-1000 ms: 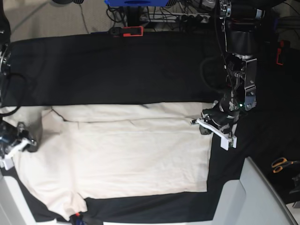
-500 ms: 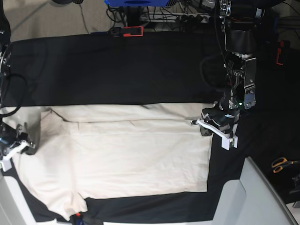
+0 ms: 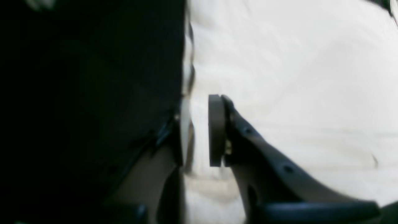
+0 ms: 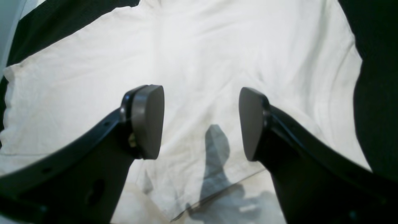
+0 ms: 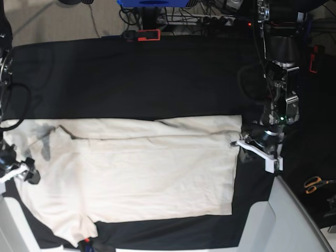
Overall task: Fold the T-shirt properly
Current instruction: 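Release the shirt and raise both grippers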
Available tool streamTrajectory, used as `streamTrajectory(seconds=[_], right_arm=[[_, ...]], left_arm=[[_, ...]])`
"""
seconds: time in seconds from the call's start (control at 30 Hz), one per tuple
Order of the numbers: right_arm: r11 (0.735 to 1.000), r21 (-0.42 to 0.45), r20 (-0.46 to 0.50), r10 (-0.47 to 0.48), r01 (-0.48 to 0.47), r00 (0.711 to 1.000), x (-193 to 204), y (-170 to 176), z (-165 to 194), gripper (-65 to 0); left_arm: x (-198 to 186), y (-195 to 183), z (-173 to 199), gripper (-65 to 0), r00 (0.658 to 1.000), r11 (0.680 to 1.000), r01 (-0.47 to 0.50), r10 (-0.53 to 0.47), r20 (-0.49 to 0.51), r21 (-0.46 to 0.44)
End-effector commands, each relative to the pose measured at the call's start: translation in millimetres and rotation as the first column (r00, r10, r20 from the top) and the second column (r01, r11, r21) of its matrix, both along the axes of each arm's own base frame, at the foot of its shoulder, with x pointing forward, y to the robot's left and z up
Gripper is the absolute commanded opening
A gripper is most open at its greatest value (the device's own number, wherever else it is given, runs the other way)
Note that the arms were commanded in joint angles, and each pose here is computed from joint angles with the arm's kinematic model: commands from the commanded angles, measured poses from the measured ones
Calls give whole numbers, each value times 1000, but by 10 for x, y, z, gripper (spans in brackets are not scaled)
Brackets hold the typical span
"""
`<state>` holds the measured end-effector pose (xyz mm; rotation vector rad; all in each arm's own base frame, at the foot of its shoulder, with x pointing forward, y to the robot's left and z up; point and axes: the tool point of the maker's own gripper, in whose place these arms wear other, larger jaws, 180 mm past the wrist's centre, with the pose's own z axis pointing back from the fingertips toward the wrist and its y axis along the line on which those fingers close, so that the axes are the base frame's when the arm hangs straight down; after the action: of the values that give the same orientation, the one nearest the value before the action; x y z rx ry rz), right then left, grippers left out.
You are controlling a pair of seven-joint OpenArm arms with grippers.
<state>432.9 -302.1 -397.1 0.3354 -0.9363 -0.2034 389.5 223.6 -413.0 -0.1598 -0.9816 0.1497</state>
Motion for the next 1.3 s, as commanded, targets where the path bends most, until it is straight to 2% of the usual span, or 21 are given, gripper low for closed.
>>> streamTrajectory(seconds=[0.0, 0.1, 0.17, 0.23, 0.27, 0.33, 0.4, 0.47, 0.5, 0.53, 0.63, 0.77, 0.8, 0.9, 1.03, 1.13, 1.27], right_arm=[[1000, -14, 88, -19, 21, 996, 146, -149, 303, -288], [999, -42, 105, 0, 4, 994, 87, -138, 333, -288], [999, -34, 105, 4, -1, 994, -16, -123, 315, -288], [994, 72, 120, -93, 85, 988, -204, -298, 345, -288], [979, 146, 116, -161, 143, 980, -329, -436, 345, -288], [926, 281, 78, -285, 254, 955, -586, -675, 288, -288], [834, 390, -5, -421, 390, 907, -897, -853, 98, -288], [731, 445, -88, -539, 518, 837, -1171, -998, -109, -288], [688, 463, -116, -578, 559, 808, -1261, -1034, -185, -288], [662, 475, -139, -594, 579, 793, -1311, -1028, -252, -287], [624, 492, -214, -589, 607, 779, -1413, -927, -489, -287], [580, 522, -259, -591, 626, 764, -1394, -840, -627, -287], [572, 516, -257, -607, 638, 752, -1399, -886, -639, -287], [523, 515, -267, -655, 680, 706, -1409, -958, -746, -287], [554, 467, -286, -643, 689, 710, -1271, -941, -828, -287], [547, 465, -278, -656, 696, 701, -1214, -946, -834, -287], [544, 483, -262, -658, 686, 706, -1090, -941, -760, -287]], left_arm=[[147, 32, 225, -532, 998, 1000, -2, 2, 70, -3], [136, 103, 322, -535, 993, 998, -53, 56, 103, -38], [-29, 119, 237, -535, 992, 992, -96, 102, 72, -80], [-214, 160, 112, -535, 990, 985, -136, 139, 19, -110], [-303, 181, 51, -535, 989, 982, -151, 151, -7, -116], [-512, 222, -79, -536, 986, 981, -160, 154, -61, -106], [-703, 223, -164, -536, 985, 983, -158, 150, -90, -92], [-880, 219, -198, -536, 984, 985, -152, 144, -104, -76], [-961, 216, -214, -536, 984, 986, -149, 141, -112, -69], [-1008, 214, -212, -536, 984, 987, -146, 138, -114, -64], [-1110, 201, -204, -536, 984, 989, -140, 133, -117, -55], [-1224, 190, -263, -536, 981, 989, -138, 130, -143, -51], [-1280, 191, -307, -536, 979, 989, -140, 130, -158, -51], [-1342, 191, -342, -536, 977, 989, -141, 130, -171, -49], [-1402, 214, -370, -536, 974, 989, -144, 134, -182, -43], [-1410, 207, -363, -536, 975, 989, -141, 131, -181, -42], [-1446, 218, -383, -536, 972, 988, -148, 137, -189, -43]])
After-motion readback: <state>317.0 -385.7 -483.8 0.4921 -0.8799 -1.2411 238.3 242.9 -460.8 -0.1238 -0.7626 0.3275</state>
